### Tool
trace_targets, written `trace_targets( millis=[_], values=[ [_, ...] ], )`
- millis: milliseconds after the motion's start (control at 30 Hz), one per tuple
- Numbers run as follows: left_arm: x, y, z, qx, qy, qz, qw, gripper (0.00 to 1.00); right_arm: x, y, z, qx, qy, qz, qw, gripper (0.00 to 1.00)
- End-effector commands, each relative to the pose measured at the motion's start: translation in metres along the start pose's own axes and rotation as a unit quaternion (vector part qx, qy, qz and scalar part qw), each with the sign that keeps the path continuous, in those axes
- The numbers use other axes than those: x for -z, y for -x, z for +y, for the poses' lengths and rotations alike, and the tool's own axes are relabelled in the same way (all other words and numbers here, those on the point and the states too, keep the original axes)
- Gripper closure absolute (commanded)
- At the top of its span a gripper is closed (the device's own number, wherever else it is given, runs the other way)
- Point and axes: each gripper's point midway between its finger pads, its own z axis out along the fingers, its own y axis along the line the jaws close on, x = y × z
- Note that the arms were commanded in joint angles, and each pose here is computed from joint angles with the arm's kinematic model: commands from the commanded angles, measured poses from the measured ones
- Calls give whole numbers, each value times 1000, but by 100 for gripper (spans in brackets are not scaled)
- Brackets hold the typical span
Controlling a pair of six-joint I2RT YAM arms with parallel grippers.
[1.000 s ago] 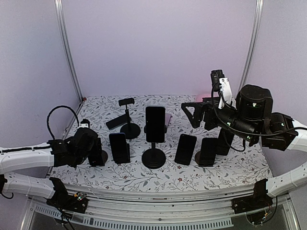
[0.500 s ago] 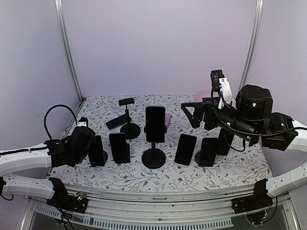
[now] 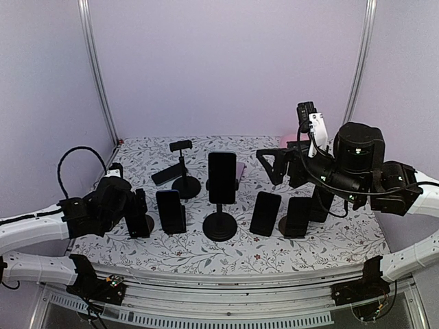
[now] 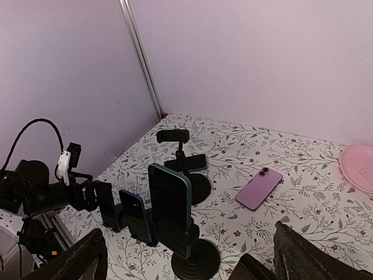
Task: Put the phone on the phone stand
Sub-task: Place the phone on the phone stand, then reset both arms
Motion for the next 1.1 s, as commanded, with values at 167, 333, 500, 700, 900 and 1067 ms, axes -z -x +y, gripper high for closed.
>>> trace_targets(
  millis=[167,333,500,700,900,1067],
  values=[
    [19,32,-17,18,-51,-21,998,3,-4,-2,-1,-3,-2,0,1000,1],
    [28,45,-29,20,-86,-27,996,3,-3,-8,-9,-3,-14,3,1000,1],
    [41,62,-42,21,-128,-35,991,3,2,-16,-29,-8,-34,4,999,1],
    [56,77,-50,20,-162,-42,986,3,19,-28,-69,-20,-82,-1,996,1],
    [72,90,-53,13,-188,-46,981,3,52,-36,-111,-35,-132,-11,991,1],
    [79,96,-45,11,-185,-59,981,3,87,-34,-134,-64,-149,-33,986,1]
  ],
)
